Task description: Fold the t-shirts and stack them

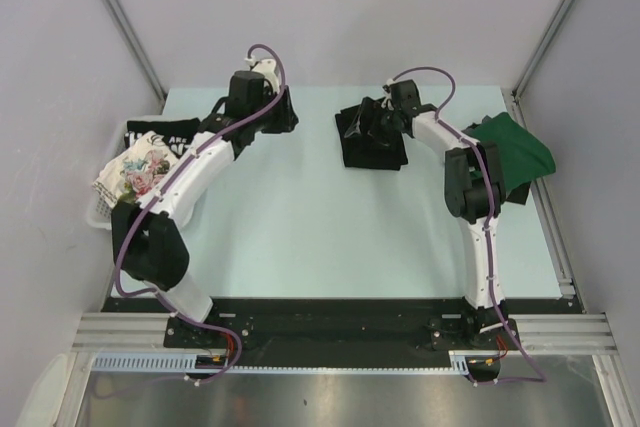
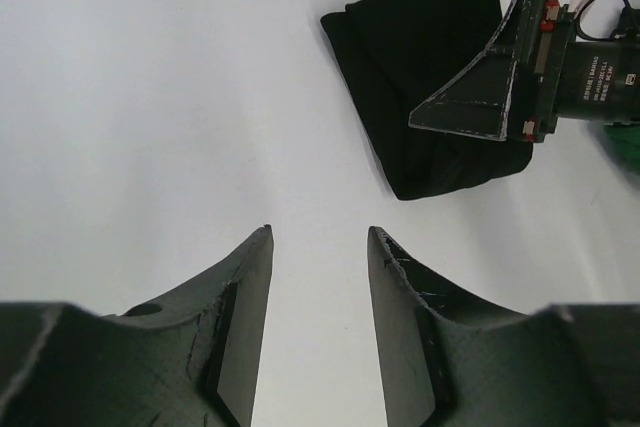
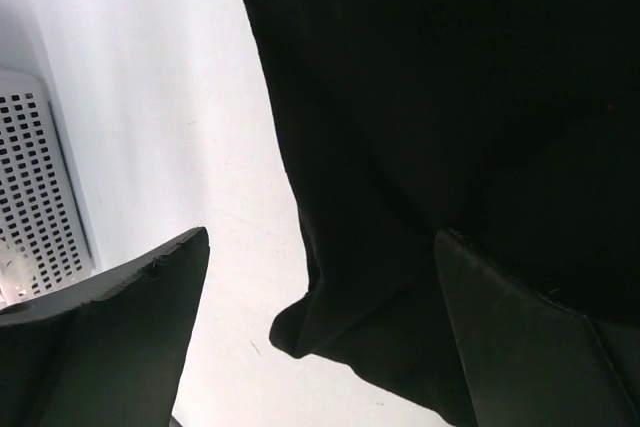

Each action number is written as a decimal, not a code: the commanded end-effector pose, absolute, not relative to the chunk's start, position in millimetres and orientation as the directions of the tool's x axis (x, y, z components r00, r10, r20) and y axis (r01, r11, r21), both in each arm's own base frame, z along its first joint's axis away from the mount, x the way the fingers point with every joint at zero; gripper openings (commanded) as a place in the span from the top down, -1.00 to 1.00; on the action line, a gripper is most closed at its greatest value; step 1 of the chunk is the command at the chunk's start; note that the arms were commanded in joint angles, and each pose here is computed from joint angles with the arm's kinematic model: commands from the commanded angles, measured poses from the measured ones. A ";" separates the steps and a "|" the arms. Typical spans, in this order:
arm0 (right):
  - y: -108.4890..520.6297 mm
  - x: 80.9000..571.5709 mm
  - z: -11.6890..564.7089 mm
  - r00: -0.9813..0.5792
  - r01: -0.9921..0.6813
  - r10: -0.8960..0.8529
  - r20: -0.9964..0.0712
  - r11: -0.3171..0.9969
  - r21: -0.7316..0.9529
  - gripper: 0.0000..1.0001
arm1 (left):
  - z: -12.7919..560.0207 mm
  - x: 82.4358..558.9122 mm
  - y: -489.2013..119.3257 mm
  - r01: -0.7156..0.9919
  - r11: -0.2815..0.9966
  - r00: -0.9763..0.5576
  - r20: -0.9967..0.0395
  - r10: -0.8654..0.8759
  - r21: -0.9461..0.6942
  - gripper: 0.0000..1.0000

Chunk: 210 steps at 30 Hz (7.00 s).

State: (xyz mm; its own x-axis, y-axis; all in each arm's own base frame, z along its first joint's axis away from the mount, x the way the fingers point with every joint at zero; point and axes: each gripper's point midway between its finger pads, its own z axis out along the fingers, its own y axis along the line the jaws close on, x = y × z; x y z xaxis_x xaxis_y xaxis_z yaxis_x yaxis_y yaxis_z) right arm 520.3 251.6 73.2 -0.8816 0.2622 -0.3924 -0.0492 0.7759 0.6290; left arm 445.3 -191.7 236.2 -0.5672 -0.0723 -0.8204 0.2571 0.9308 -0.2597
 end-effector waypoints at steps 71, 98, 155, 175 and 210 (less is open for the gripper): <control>235.4 562.1 173.9 -0.735 -0.229 0.087 -0.672 0.901 0.368 1.00 | 226.2 391.0 -181.6 0.283 0.918 -0.616 -0.786 -0.047 -0.277 -0.99; 272.0 543.3 108.2 -0.833 -0.216 0.075 -0.547 0.867 0.448 1.00 | 219.2 388.6 -185.3 0.308 0.910 -0.634 -0.773 -0.023 -0.279 -0.99; 156.8 482.1 138.9 -0.795 0.023 0.369 -0.482 0.811 0.584 -0.99 | 217.3 397.7 -204.7 0.374 0.870 -0.645 -0.765 -0.005 -0.321 -0.99; 110.0 446.3 192.4 -0.587 0.235 0.058 -0.807 0.967 -0.101 -0.99 | 221.9 395.9 -206.7 0.365 0.864 -0.644 -0.764 -0.035 -0.348 -0.99; 133.4 493.9 57.7 -0.808 0.126 0.383 -0.448 0.855 0.504 -0.73 | 231.2 389.0 -198.1 0.338 0.883 -0.655 -0.755 -0.026 -0.324 -0.99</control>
